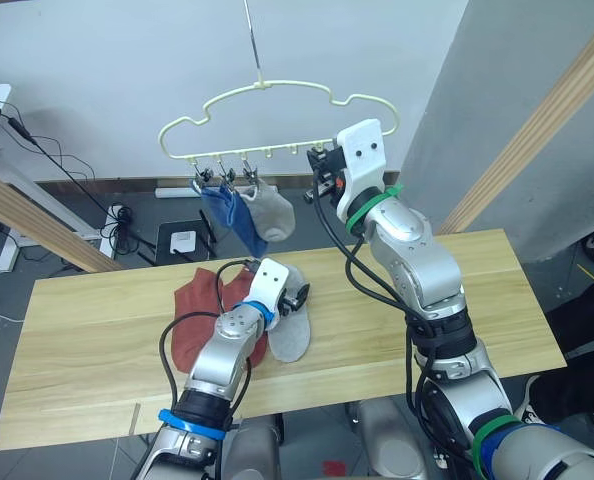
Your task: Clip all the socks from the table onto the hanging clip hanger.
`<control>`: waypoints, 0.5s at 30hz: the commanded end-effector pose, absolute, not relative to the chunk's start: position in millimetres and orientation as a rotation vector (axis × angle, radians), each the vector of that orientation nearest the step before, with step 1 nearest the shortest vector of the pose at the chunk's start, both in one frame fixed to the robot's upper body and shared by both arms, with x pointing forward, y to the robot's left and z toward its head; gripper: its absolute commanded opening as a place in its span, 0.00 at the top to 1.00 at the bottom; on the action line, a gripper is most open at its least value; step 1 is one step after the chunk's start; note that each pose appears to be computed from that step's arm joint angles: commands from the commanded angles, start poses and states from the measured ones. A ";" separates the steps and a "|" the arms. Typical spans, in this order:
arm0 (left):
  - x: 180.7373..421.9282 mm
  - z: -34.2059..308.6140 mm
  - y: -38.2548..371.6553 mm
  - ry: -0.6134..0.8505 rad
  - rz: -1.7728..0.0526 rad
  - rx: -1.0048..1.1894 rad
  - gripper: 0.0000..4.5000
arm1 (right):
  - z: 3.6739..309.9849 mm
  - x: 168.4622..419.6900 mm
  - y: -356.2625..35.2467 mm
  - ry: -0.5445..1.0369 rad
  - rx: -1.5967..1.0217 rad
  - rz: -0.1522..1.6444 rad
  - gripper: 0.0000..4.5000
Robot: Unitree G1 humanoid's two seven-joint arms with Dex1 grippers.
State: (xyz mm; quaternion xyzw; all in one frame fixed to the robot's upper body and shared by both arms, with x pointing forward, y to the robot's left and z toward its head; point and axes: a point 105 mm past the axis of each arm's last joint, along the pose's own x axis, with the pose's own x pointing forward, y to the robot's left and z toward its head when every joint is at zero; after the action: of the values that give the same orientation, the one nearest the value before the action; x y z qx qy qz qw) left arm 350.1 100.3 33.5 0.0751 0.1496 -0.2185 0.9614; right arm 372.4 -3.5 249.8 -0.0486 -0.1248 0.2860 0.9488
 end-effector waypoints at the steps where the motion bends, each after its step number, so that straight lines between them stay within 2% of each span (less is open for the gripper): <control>1: 347.9 26.0 96.4 0.333 -0.445 0.159 0.16 | 264.2 363.5 0.2 -0.311 -0.085 0.601 1.00; 4: 346.3 22.9 93.6 0.349 -0.463 0.162 0.28 | 264.5 363.3 0.5 -0.311 -0.083 0.601 1.00; 13: 340.1 14.0 99.2 0.386 -0.460 0.188 0.83 | 264.1 362.3 1.2 -0.309 -0.078 0.601 1.00; 15: 338.7 12.6 99.7 0.388 -0.465 0.193 0.89 | 264.0 362.1 1.8 -0.308 -0.078 0.603 1.00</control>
State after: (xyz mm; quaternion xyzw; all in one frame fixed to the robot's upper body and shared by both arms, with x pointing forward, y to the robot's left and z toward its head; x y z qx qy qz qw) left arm 348.0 101.2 26.7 0.0872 0.1669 -0.2188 0.9574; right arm 372.3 -2.1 248.3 -0.0464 -0.1193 0.2871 0.9493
